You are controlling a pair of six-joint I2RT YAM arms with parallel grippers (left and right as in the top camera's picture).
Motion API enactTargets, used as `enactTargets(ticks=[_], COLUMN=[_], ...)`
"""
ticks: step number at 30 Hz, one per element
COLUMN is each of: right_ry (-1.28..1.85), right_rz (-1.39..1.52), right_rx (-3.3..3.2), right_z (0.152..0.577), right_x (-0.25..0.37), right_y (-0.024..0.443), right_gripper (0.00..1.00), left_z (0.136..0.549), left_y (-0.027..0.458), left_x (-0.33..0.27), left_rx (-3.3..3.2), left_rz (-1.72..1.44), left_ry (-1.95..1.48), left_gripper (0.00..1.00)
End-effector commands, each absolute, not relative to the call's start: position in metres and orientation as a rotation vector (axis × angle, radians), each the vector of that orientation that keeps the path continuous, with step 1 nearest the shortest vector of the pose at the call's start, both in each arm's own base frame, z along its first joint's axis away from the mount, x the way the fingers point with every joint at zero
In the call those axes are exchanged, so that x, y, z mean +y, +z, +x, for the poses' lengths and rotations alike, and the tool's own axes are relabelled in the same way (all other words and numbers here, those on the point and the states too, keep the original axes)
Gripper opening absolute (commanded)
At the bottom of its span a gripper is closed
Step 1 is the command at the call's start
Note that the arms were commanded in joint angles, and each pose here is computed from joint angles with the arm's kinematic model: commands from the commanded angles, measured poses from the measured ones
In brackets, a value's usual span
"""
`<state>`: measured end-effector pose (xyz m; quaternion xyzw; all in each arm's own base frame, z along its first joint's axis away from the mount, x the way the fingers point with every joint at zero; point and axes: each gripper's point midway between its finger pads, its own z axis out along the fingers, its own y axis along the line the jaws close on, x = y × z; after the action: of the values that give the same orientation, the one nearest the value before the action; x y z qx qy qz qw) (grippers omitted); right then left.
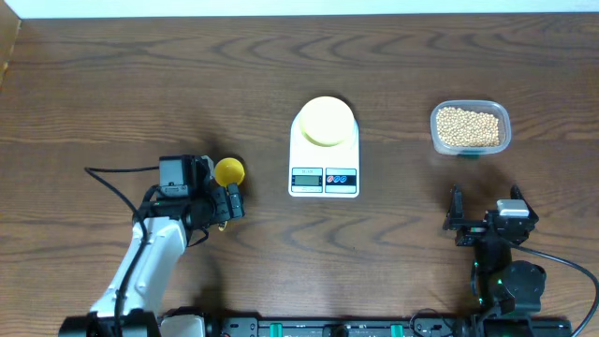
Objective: Scoop item into bowl and weigh 50g on scale
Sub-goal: 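Grasp the yellow scoop handle with the left gripper and lift it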
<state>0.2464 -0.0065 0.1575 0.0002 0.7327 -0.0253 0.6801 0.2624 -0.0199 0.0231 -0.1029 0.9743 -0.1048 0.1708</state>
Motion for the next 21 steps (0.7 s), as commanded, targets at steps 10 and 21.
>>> enactTargets(ticks=[10, 21], right_ry=[-0.055, -0.055], right_rz=[-0.014, -0.014], right_rx=[1.644, 1.644], right_z=[0.246, 0.246], right_x=[-0.004, -0.004], right_y=[0.157, 0.157], right_gripper=[0.99, 0.99], left_z=[0.266, 0.259], left_y=[-0.017, -0.028], left_x=[-0.045, -0.047], left_rx=[2.854, 2.901], left_rz=[-0.131, -0.145], left_ry=[-0.500, -0.528], left_gripper=[0.62, 0.41])
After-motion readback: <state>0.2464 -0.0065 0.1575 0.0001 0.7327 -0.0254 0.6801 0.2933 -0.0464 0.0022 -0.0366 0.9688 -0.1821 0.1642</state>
